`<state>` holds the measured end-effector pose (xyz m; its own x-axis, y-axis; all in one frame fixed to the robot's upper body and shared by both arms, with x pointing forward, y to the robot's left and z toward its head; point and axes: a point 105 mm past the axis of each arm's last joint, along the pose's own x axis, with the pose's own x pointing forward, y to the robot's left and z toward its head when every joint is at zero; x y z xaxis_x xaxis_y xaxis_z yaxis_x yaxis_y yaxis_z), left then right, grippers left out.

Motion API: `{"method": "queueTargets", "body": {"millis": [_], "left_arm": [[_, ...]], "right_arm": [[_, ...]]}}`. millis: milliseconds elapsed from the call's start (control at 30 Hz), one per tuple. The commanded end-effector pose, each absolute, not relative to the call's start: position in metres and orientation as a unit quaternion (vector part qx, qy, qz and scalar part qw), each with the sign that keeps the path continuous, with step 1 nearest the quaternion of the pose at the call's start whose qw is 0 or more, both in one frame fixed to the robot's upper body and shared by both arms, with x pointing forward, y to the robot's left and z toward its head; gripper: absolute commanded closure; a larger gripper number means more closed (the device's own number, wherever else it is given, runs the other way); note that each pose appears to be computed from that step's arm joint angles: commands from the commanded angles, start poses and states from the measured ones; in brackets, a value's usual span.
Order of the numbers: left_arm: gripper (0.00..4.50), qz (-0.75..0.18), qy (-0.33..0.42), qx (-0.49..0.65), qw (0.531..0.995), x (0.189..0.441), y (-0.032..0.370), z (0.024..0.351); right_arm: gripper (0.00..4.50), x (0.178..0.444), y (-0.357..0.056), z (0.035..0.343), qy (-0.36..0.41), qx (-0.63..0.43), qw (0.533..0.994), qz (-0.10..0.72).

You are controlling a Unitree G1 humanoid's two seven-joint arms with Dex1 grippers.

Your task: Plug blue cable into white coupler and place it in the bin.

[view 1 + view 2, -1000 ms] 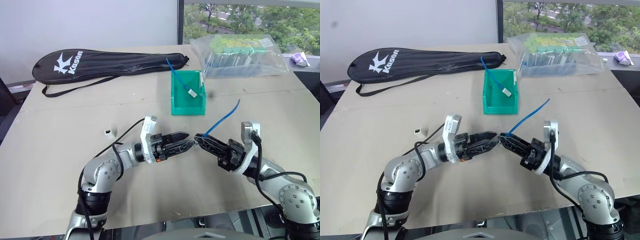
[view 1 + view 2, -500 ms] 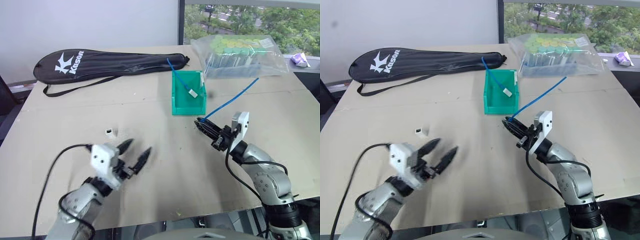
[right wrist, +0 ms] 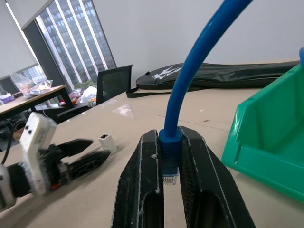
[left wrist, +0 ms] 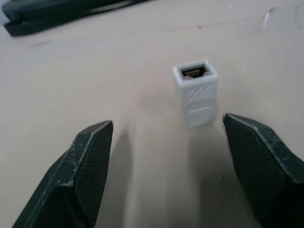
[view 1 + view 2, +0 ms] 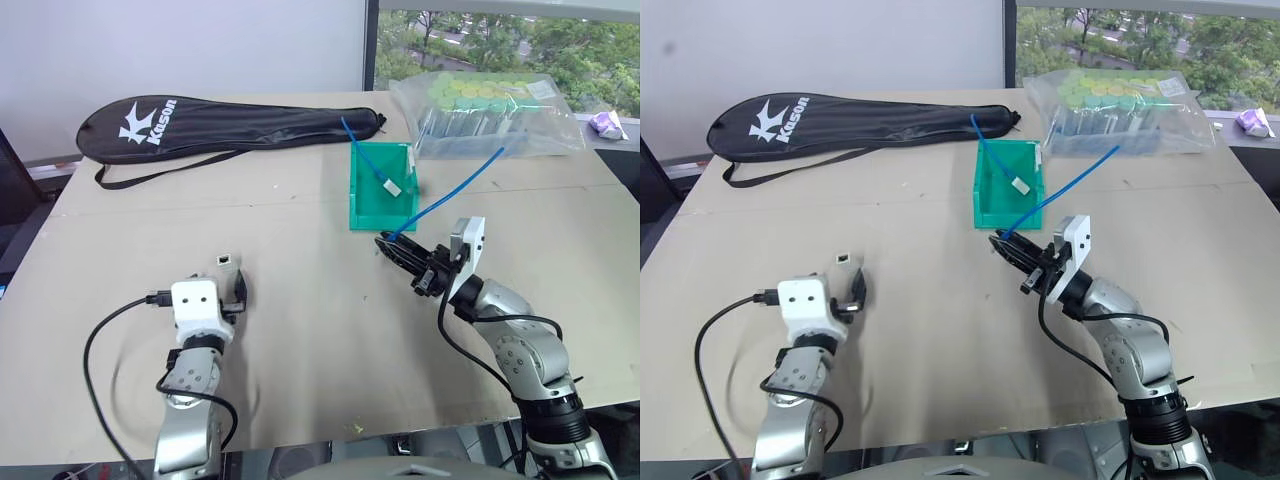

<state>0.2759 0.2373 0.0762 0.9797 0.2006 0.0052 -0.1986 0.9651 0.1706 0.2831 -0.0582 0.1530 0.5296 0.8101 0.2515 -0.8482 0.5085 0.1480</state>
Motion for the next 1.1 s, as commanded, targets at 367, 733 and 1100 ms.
{"method": "queueTargets", "body": {"millis": [367, 733, 1100], "left_arm": [[1.92, 0.068, 0.009, 0.077, 0.995, 0.291, 0.226, 0.066], [4.02, -0.14, -0.016, 0.088, 0.986, 0.309, 0.173, 0.077], [4.02, -0.579, -0.006, 0.09, 0.81, 0.297, 0.064, 0.069]], "right_arm": [[4.5, 0.263, -0.053, 0.173, -0.114, 0.129, 0.837, 0.52], [4.5, 0.268, -0.053, 0.173, -0.114, 0.109, 0.845, 0.51], [4.5, 0.271, -0.053, 0.154, -0.081, 0.031, 0.847, 0.524]]}}
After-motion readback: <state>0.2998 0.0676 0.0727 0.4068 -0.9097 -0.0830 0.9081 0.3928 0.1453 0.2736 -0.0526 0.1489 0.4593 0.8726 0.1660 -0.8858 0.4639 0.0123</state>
